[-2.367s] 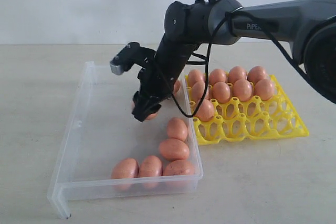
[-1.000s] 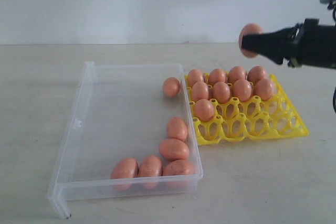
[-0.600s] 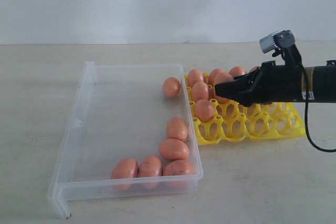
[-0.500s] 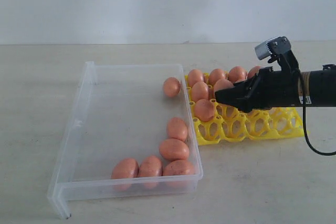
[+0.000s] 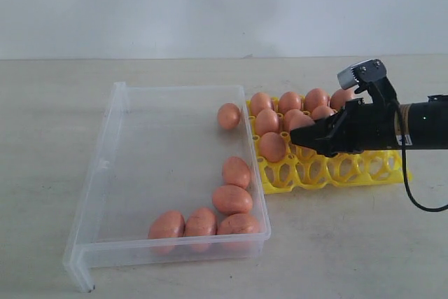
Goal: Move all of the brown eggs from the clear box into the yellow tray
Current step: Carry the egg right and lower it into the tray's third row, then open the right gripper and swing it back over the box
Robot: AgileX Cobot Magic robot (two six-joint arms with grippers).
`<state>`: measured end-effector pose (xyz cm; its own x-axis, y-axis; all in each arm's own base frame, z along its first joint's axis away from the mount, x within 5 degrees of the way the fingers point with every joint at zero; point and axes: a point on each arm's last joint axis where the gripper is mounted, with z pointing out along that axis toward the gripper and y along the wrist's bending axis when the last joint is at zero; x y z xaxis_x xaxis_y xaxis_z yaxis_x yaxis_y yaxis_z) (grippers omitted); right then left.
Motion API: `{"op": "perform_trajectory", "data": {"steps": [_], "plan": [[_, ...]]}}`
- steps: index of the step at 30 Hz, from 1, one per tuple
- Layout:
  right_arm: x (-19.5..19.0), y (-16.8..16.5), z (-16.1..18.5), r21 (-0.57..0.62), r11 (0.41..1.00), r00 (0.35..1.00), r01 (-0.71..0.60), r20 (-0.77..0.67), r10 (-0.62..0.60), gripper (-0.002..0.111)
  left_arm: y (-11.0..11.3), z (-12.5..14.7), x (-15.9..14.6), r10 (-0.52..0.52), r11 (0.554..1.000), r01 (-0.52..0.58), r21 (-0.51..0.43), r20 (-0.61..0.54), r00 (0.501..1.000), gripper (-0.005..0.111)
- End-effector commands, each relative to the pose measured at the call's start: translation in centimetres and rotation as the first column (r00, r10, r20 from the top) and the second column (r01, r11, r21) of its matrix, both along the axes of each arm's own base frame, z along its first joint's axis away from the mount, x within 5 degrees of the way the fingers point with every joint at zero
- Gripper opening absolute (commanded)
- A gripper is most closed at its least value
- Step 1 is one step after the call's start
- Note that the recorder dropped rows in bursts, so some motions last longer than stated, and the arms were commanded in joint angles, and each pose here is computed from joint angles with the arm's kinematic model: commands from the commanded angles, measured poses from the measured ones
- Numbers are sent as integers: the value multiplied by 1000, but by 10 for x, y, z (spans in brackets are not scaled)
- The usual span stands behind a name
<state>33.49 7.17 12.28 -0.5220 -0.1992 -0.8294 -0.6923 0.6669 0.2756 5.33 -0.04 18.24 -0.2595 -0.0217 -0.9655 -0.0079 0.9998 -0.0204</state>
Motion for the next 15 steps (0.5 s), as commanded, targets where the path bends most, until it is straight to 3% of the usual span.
{"op": "perform_trajectory", "data": {"steps": [1, 4, 12, 15], "plan": [[2, -1, 1, -7, 1000, 1000, 6, 30, -5, 1, 0, -1, 0, -3, 1000, 3, -1, -1, 1000, -4], [1, -1, 1, -12, 1000, 999, -1, 33, 1, 10, 0, -1, 0, -3, 1000, 3, -1, -1, 1000, -4], [1, -1, 1, -8, 1000, 999, -4, 34, 4, 58, 0, -1, 0, -3, 1000, 3, -1, -1, 1000, -4], [2, -1, 2, 1, 1000, 999, 11, 34, -11, 62, 0, -1, 0, -3, 1000, 3, -1, -1, 1000, -4]]}}
